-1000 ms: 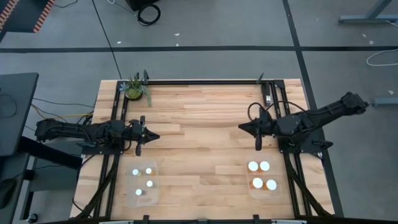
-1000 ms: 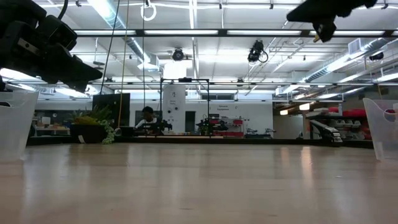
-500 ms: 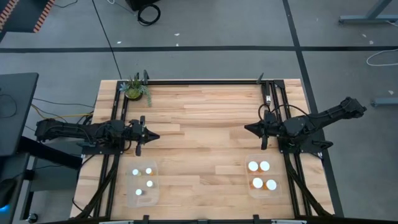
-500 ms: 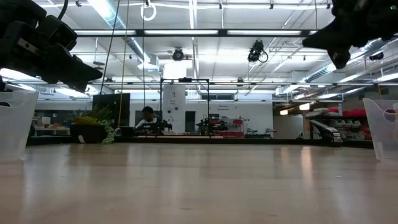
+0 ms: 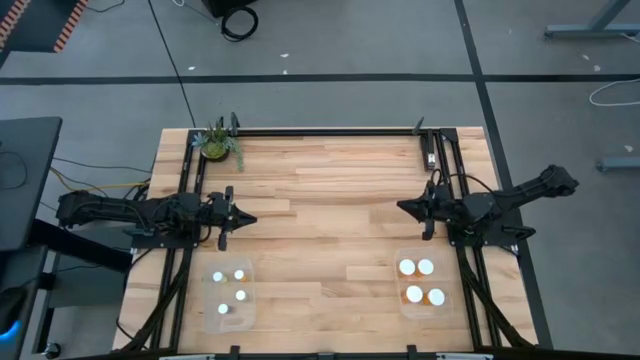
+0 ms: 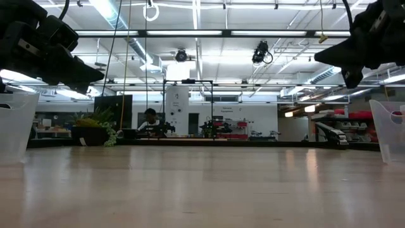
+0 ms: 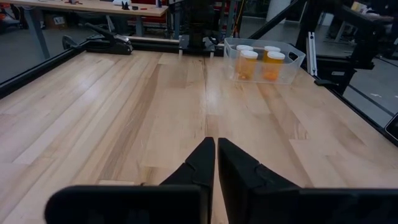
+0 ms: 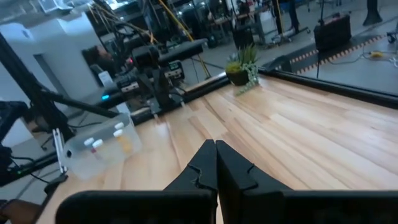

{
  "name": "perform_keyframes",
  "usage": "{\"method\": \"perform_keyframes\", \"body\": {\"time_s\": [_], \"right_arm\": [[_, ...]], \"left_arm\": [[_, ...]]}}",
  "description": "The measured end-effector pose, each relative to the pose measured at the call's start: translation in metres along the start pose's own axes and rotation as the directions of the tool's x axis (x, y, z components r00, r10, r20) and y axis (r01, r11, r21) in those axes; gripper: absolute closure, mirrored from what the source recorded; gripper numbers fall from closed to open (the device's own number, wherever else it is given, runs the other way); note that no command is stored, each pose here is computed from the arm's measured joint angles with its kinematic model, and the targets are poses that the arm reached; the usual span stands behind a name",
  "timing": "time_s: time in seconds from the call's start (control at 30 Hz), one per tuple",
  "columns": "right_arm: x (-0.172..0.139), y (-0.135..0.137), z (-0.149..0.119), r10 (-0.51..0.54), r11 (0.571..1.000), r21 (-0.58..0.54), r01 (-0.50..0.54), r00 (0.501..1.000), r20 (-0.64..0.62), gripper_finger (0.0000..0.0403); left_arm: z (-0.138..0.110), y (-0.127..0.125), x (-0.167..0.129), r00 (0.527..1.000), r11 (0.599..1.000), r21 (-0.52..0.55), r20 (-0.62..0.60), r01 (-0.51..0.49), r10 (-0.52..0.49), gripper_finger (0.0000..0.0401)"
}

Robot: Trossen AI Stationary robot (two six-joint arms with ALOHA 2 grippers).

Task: Pick and place medicine bottles into bin by pill shape (circle, oval)
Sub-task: Return to Home Position

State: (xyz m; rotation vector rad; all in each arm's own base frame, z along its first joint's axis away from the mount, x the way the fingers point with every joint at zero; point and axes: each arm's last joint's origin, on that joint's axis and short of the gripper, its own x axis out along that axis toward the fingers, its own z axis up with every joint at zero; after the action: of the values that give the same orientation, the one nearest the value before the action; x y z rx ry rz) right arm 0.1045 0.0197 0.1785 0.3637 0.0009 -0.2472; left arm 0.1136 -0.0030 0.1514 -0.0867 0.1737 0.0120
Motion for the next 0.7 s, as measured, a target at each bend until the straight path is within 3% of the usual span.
{"method": "perform_keyframes", "body": {"time_s": [0.3,0.53,0.7], "right_arm": [[-0.0004,-0.003,-0.007,0.014,1.0,-0.007,-0.014,1.0,0.018,0.0396],[-0.0004,-0.0027,-0.0066,0.018,0.997,-0.081,-0.016,1.0,0.022,0.0396],[-0.0011,0.0024,0.0008,0.122,0.989,-0.097,-0.115,0.99,0.07,0.0396]], "left_arm": [[0.0001,0.0,0.0,1.0,1.0,0.0,0.0,0.0,0.0,0.0365],[-0.0001,0.0,0.0,1.0,1.0,0.0,0.0,0.0,0.0,0.0374],[-0.0001,0.0,0.0,1.0,1.0,0.0,0.0,0.0,0.0,0.0374]]}}
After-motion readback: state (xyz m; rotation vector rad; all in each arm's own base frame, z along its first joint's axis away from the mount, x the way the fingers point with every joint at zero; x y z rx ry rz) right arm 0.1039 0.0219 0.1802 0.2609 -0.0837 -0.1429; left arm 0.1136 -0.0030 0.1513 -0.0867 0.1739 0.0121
